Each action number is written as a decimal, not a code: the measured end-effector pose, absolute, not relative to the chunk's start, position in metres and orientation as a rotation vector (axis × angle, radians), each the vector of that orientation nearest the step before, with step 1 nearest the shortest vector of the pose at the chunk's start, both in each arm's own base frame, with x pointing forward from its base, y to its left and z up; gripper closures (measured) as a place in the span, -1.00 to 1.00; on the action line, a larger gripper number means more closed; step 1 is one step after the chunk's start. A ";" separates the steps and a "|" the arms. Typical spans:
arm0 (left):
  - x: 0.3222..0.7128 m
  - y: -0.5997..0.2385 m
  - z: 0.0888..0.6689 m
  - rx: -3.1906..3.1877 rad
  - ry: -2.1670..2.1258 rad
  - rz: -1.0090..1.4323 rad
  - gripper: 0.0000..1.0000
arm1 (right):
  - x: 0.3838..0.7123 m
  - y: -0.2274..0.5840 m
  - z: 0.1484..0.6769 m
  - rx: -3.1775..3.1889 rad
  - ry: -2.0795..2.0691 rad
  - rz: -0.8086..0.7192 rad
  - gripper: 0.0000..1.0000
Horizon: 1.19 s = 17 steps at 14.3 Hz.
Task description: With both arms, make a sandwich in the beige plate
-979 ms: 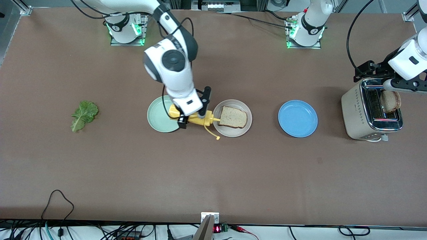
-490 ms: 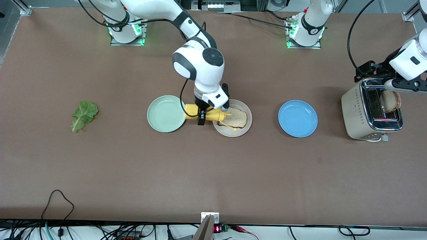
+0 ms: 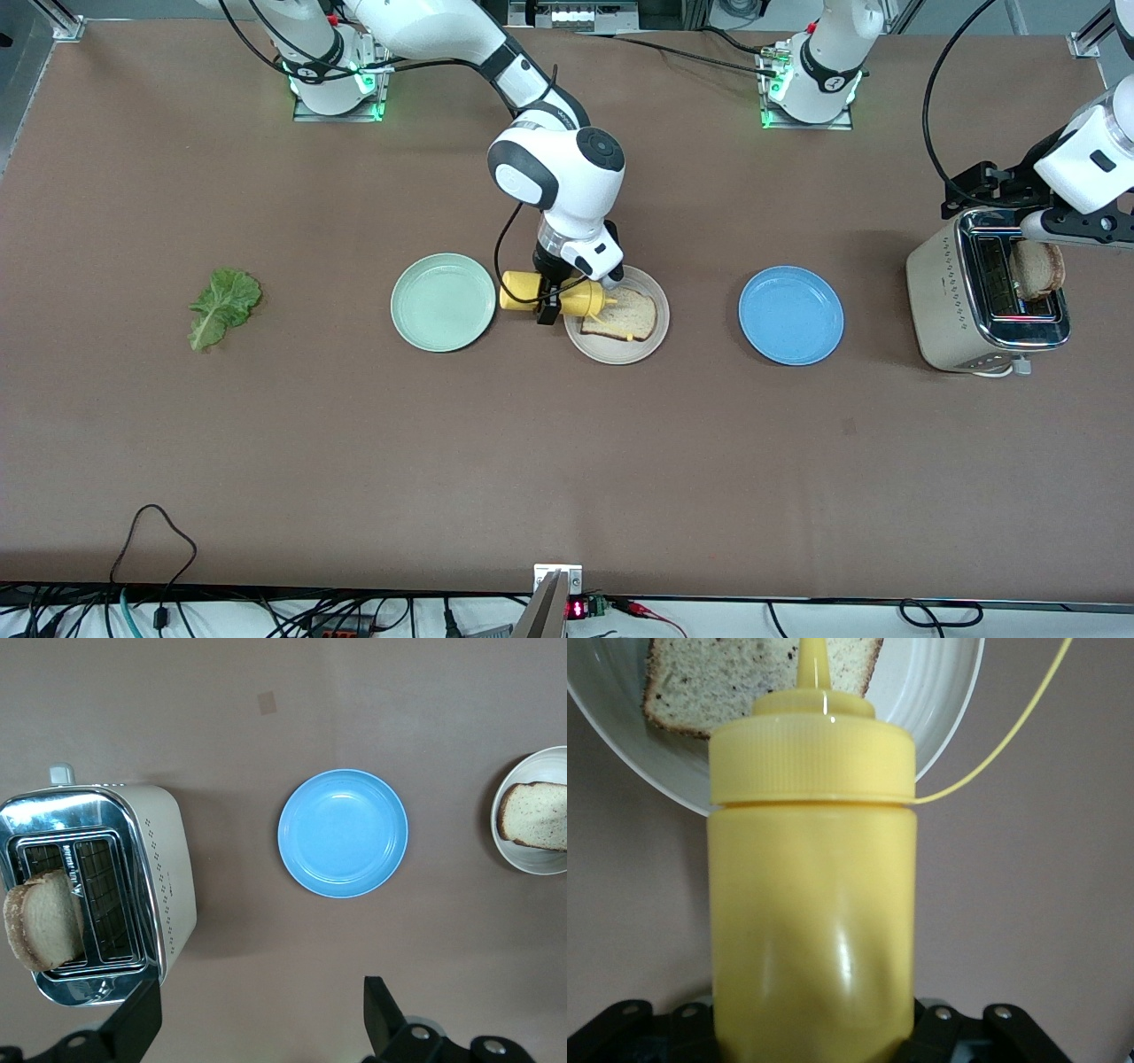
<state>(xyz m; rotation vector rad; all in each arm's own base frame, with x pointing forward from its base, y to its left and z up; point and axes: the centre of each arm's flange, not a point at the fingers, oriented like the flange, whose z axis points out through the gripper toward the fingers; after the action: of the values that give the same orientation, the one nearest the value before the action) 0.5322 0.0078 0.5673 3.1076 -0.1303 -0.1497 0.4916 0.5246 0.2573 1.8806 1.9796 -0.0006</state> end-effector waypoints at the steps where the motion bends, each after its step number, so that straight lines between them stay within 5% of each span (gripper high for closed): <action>1: 0.532 0.008 0.567 3.108 -0.130 -0.150 -1.00 | 0.493 0.524 0.258 1.882 1.976 0.001 0.07; 8: 0.532 0.008 0.567 3.107 -0.131 -0.149 -1.00 | 0.526 0.504 0.286 1.979 1.898 0.047 0.07; 17: 0.533 0.007 0.570 3.107 -0.131 -0.140 -1.00 | 0.595 0.407 0.416 2.426 1.877 0.232 0.07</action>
<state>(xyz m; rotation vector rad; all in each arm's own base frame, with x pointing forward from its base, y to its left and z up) 0.5327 0.0075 0.5704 3.1075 -0.1309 -0.1395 0.5954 0.4074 0.4164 2.4255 1.8768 0.2319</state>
